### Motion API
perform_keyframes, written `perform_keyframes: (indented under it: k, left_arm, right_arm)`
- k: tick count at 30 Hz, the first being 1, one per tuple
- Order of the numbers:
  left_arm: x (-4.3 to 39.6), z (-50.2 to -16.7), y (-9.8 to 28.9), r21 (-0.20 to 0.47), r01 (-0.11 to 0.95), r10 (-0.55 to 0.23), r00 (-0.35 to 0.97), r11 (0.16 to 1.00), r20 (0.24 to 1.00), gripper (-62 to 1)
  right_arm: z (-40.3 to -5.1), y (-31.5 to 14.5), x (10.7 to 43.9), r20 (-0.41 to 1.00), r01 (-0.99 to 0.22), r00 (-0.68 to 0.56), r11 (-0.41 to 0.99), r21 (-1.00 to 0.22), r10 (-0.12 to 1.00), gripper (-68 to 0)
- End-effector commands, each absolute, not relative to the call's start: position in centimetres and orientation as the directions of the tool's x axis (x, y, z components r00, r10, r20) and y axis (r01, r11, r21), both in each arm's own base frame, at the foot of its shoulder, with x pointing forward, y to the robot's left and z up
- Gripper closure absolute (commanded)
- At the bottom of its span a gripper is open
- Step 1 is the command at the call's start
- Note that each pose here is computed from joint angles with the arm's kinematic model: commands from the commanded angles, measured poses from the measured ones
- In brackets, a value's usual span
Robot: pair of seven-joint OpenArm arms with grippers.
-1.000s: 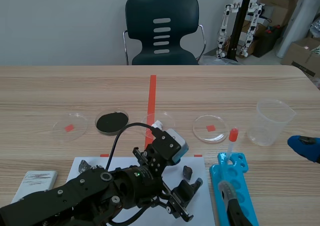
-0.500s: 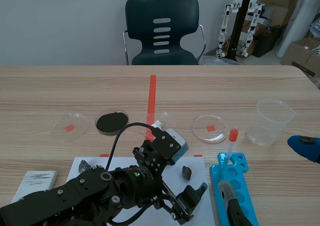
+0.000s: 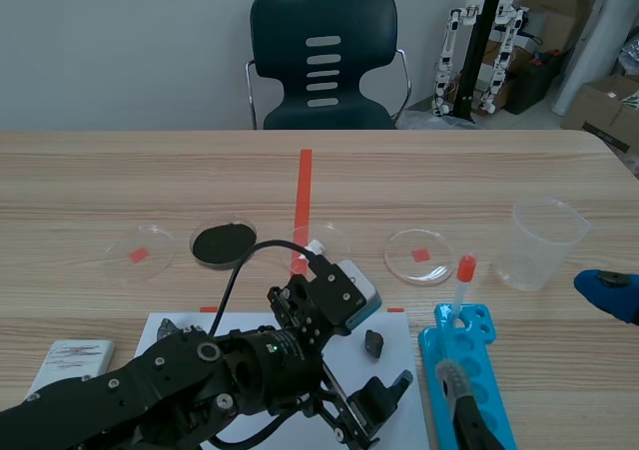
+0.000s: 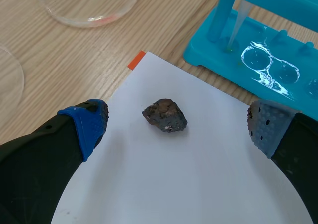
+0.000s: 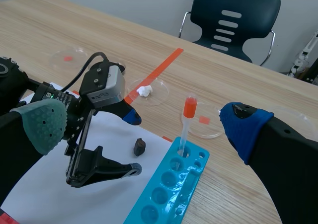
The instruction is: Put the right mineral back
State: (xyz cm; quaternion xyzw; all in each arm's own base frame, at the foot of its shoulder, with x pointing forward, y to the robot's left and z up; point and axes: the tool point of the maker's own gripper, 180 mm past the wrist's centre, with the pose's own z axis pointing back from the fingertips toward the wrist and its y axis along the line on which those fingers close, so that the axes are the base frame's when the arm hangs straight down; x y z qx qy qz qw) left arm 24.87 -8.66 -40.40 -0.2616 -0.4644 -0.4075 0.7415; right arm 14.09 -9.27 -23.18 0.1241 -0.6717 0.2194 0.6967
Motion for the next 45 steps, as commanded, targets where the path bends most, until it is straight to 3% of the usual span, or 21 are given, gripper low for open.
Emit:
perform_keyframes:
  k: [1,45]
  left_arm:
    - [24.99,-38.96,-9.11,-0.007,0.849,-0.326,0.210,0.528,0.922,-58.7]
    - [24.91,-38.46,-9.29,-0.006,0.852,-0.317,0.201,0.524,0.927,-58.7]
  right_arm:
    - [-22.60,-9.22,14.21,0.992,-0.476,-0.018,0.871,-0.119,0.126,-65.5]
    - [-22.60,-9.22,14.21,0.992,-0.476,-0.018,0.871,-0.119,0.126,-65.5]
